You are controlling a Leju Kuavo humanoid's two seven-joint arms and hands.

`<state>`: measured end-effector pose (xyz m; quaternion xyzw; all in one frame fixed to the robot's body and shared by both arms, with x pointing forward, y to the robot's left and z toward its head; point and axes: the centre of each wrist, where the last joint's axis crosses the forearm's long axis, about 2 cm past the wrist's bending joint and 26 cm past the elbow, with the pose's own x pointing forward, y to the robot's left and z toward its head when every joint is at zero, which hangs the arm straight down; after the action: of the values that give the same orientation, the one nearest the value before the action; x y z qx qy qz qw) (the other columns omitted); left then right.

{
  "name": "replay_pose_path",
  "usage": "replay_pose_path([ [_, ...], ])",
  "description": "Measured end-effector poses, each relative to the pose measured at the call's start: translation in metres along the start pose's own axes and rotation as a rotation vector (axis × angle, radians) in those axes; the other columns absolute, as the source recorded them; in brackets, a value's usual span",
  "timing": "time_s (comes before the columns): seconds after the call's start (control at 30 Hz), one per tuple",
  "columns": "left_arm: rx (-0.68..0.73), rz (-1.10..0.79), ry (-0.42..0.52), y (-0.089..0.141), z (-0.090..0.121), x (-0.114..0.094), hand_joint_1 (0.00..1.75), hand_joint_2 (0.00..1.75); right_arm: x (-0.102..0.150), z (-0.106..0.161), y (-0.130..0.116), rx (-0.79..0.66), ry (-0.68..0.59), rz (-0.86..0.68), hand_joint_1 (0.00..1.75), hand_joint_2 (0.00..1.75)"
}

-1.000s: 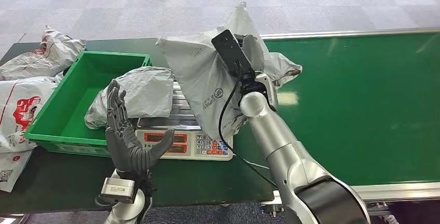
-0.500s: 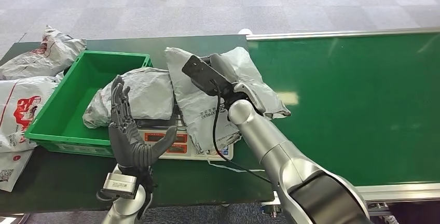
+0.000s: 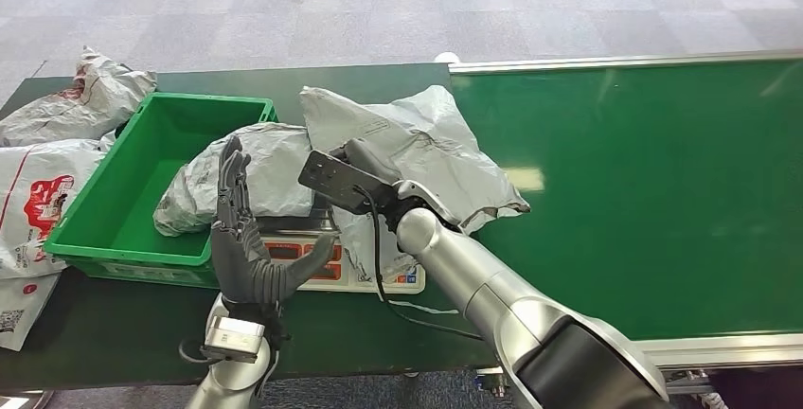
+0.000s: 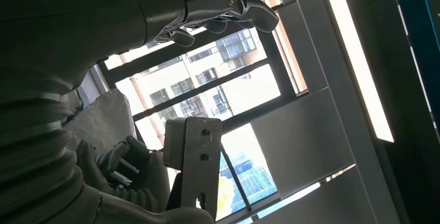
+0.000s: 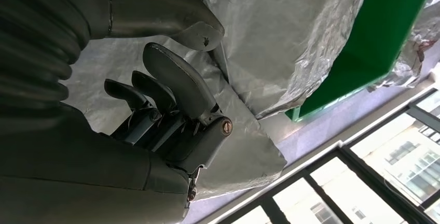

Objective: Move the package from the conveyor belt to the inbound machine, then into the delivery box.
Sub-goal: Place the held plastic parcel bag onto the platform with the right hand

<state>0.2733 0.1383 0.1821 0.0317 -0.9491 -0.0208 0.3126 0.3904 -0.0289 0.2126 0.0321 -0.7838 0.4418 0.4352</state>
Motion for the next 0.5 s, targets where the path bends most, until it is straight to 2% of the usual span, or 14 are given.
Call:
replay_pose_path([
  [0.1,-0.004,-0.007,-0.001,0.0,0.0,0.0,0.0,1.75,-0.001,0.001,0.002,0.005,0.007,-0.004,0.0,1.75],
  [0.5,-0.021,-0.024,-0.006,-0.001,0.001,-0.001,0.0,1.75,-0.011,0.008,0.012,0.119,0.042,-0.052,0.0,1.75],
])
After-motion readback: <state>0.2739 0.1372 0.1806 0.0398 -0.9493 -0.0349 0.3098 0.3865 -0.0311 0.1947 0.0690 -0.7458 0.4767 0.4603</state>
